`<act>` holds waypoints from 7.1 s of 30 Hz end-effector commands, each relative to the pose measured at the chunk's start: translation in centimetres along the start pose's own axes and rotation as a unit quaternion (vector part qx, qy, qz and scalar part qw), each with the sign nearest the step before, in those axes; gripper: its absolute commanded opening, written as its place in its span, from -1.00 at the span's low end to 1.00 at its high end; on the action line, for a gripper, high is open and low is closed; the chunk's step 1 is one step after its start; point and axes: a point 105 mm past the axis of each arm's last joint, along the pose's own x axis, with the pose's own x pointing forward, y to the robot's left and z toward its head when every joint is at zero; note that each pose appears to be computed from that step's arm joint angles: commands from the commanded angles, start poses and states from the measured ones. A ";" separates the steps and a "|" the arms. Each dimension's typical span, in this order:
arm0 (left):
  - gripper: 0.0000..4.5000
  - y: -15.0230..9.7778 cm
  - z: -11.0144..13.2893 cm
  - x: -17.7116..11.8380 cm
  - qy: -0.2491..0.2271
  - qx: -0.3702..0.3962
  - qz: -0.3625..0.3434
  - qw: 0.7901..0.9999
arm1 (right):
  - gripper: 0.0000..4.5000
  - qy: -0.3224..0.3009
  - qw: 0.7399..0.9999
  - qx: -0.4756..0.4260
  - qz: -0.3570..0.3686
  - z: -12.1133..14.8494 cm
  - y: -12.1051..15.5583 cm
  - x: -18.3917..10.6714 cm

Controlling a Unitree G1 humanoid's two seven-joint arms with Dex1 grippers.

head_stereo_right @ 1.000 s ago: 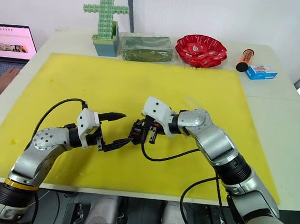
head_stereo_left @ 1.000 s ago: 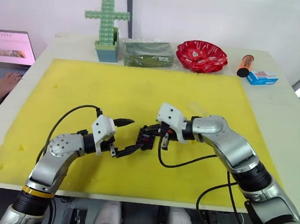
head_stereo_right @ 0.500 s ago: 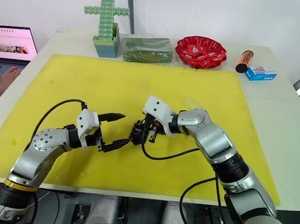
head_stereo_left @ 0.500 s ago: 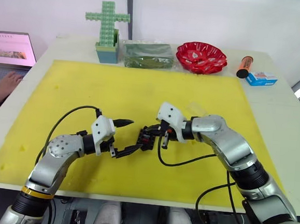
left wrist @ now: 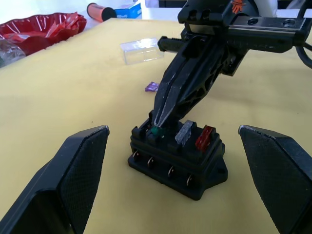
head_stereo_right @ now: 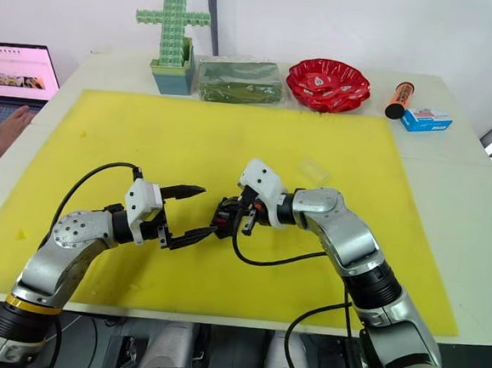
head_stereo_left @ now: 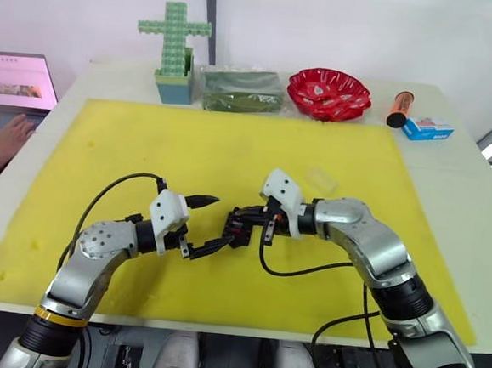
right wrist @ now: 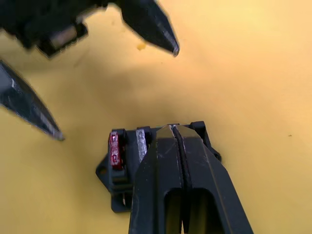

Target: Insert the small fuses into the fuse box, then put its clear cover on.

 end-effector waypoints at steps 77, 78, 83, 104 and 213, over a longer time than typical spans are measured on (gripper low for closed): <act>1.00 0.7 1.4 -0.2 -0.010 0.035 -0.020 0.999 | 0.99 -0.093 0.802 0.589 -0.027 -4.3 -6.2 -6.1; 1.00 0.7 1.4 -0.2 -0.010 0.034 -0.020 0.999 | 0.99 -0.094 0.801 0.590 -0.024 -4.2 -6.1 -6.0; 1.00 0.6 1.3 -0.3 -0.008 0.033 -0.016 0.999 | 0.91 -0.078 0.802 0.592 -0.018 -4.8 -5.4 -5.5; 1.00 0.8 1.5 -0.3 -0.011 0.035 -0.008 0.999 | -0.46 -0.039 0.808 0.585 -0.060 -7.4 -5.0 -4.3; 1.00 0.1 1.5 -0.4 -0.013 0.029 -0.014 0.999 | -1.00 -0.025 0.874 0.484 -0.024 -5.1 -6.2 -6.5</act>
